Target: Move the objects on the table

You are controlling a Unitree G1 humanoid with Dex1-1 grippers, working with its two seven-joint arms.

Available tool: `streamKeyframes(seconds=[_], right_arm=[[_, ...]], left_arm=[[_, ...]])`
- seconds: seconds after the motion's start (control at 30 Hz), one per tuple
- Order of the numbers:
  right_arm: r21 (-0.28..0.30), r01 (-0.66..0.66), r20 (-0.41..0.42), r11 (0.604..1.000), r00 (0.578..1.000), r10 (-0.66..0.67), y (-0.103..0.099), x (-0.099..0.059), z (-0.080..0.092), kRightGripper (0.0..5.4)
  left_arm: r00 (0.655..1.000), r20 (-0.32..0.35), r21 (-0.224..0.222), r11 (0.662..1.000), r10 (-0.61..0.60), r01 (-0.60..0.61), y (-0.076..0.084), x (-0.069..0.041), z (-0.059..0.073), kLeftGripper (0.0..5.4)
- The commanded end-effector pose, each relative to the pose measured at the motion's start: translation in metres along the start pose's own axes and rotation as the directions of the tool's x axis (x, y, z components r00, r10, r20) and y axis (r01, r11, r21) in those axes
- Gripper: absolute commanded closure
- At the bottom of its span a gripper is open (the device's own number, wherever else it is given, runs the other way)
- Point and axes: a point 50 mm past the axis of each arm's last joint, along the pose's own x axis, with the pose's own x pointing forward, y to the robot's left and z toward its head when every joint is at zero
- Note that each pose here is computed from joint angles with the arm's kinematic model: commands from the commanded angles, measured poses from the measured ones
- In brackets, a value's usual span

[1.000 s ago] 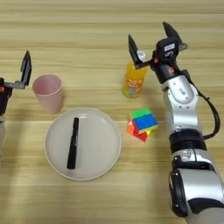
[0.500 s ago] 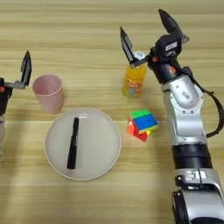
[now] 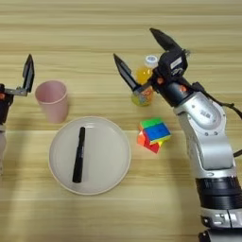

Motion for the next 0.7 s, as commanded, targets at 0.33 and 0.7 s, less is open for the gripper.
streamKeyframes(seconds=[0.33,0.7], right_arm=[[0.127,-0.207,-0.213,0.97,0.949,0.23,0.031,-0.013,-0.028,0.02],[0.173,-0.298,-0.272,0.939,0.902,0.336,0.051,-0.009,-0.042,0.02]], left_arm=[[0.999,-0.042,0.021,1.0,-0.011,0.012,0.007,-0.007,0.001,0.0],[0.986,-0.156,0.022,0.998,0.063,-0.06,0.021,-0.022,-0.013,0.0]])
